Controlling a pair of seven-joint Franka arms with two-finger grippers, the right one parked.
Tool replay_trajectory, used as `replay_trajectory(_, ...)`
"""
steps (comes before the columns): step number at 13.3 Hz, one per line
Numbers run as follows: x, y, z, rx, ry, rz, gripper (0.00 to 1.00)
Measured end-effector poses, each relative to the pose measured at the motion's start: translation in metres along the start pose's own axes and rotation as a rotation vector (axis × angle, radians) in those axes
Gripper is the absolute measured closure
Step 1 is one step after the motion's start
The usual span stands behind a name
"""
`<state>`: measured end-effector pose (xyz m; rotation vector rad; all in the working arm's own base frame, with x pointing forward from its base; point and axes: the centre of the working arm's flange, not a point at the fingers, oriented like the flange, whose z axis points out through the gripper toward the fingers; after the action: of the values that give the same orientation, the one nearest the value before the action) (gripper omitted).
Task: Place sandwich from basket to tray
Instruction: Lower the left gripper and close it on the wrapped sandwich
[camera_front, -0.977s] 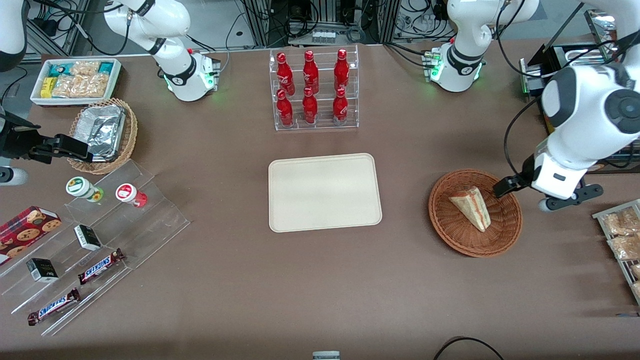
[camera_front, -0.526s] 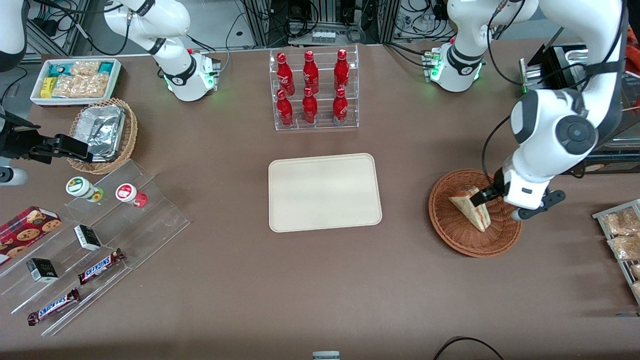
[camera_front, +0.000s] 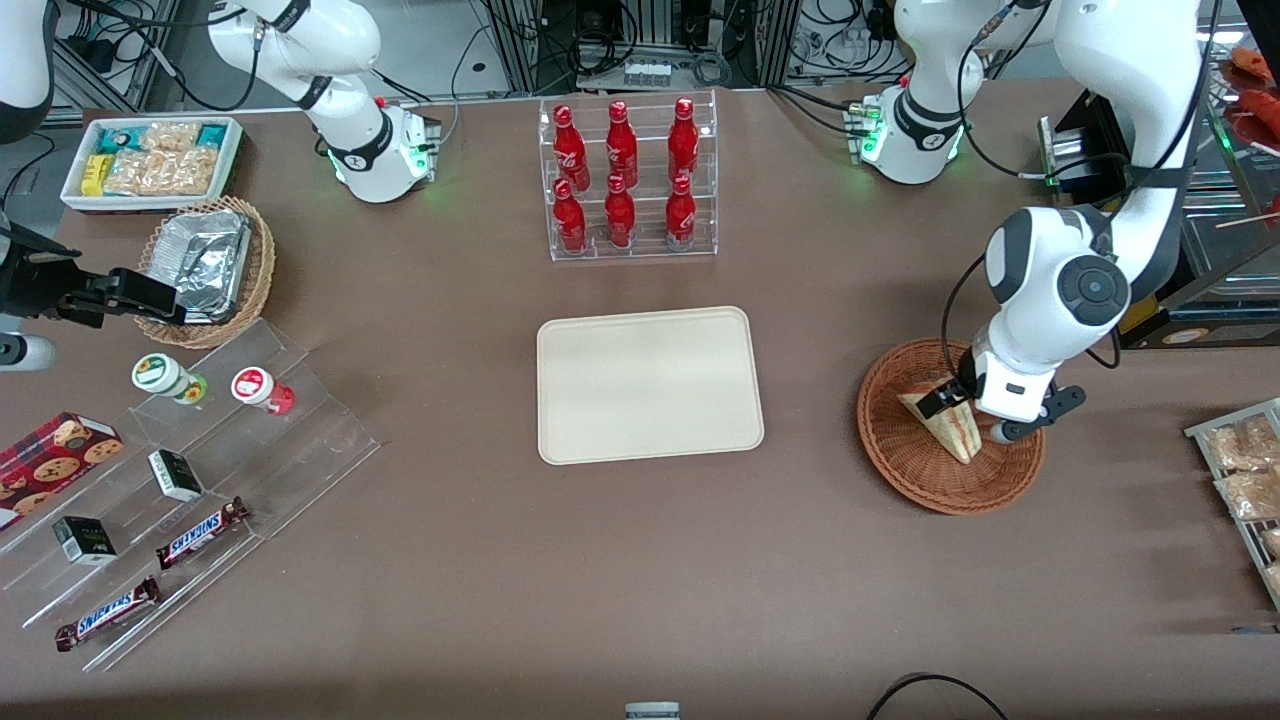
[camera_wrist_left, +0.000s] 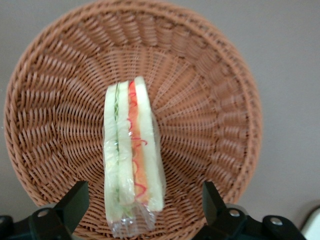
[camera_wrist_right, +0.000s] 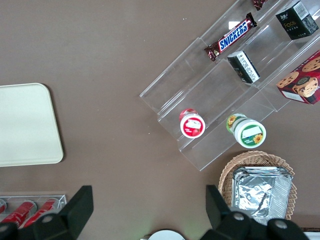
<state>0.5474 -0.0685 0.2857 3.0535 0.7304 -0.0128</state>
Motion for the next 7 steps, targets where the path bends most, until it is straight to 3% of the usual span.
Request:
replay_trajectory(3, -0.001, -0.005, 0.018, 0.016, -0.026, -0.006, 0.0)
replay_trajectory(7, 0.002, -0.007, 0.03, 0.014, -0.026, -0.013, 0.03)
